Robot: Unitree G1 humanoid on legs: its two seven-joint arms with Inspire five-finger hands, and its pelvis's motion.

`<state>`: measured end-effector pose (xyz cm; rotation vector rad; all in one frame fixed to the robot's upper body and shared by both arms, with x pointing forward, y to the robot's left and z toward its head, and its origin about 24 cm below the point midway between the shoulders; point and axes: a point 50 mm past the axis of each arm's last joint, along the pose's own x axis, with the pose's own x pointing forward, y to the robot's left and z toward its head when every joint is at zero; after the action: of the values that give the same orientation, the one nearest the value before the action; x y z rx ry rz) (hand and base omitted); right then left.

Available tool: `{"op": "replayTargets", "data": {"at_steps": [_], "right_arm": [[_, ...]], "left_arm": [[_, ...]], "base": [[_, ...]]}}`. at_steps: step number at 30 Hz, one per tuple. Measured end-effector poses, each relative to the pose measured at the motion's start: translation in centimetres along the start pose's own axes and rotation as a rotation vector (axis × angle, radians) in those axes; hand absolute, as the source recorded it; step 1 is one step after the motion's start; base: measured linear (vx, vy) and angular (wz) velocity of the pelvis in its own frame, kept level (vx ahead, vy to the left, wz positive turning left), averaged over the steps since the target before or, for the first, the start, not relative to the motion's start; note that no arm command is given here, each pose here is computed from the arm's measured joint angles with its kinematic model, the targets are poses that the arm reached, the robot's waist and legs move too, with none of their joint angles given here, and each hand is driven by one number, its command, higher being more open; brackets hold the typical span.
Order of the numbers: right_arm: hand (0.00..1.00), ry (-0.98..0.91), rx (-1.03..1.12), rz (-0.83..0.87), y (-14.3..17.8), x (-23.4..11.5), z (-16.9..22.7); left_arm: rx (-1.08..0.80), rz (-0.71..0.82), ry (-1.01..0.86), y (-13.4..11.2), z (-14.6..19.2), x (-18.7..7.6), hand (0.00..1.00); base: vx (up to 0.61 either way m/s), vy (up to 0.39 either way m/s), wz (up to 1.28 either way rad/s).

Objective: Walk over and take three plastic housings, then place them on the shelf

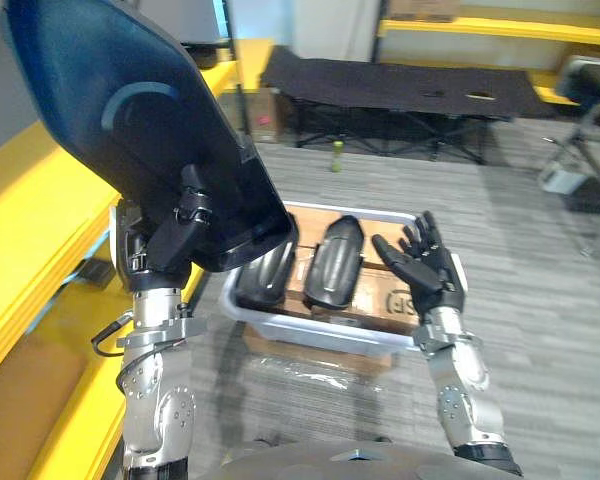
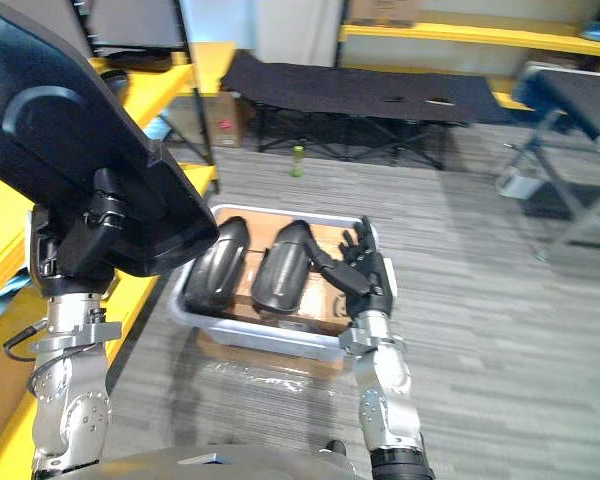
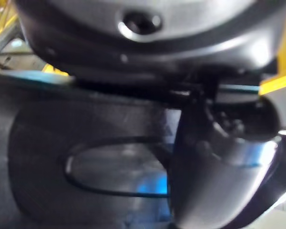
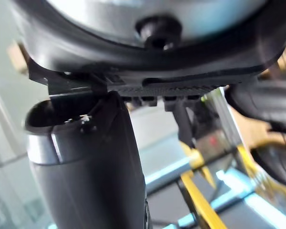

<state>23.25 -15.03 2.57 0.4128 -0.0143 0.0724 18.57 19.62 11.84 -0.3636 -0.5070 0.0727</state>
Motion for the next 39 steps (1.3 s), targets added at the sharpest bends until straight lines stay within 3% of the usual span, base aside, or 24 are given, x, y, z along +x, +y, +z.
{"op": "replayTargets", "data": {"at_steps": [4,11,15,20,26,28,39], "right_arm": [[1.00,0.053,0.008,0.122,2.5,1.2,-1.1],[1.00,0.052,0.017,0.138,2.8,1.4,-1.0],[1.00,0.059,-0.017,0.115,1.9,1.3,-0.9],[1.00,0.071,0.009,0.200,3.7,1.3,-1.5],[1.00,0.027,0.050,0.255,4.1,1.1,-1.2],[1.00,0.009,0.046,0.257,4.0,1.1,-1.0],[1.00,-0.024,0.077,0.276,2.8,0.3,-0.3]], "left_arm": [[0.043,0.050,0.062,1.4,-0.1,-1.8,0.00],[0.065,0.074,0.115,2.0,-0.3,-3.2,0.00],[0.013,-0.044,0.128,0.3,-1.2,-2.4,0.00],[0.027,-0.103,0.134,0.2,-1.1,-2.3,0.00],[0.015,-0.344,0.158,-1.7,-1.8,-1.2,0.00],[0.004,-0.359,0.167,-2.0,-2.3,-1.0,0.00],[-0.026,-0.263,0.177,-1.9,-3.0,-1.0,0.00]], "base": [[-0.05,-0.023,0.45],[-0.03,0.001,0.21],[0.00,0.049,1.17],[0.02,0.113,0.42],[-0.01,-0.014,0.53],[0.03,-0.039,0.37],[-0.03,-0.027,-0.04]]}}
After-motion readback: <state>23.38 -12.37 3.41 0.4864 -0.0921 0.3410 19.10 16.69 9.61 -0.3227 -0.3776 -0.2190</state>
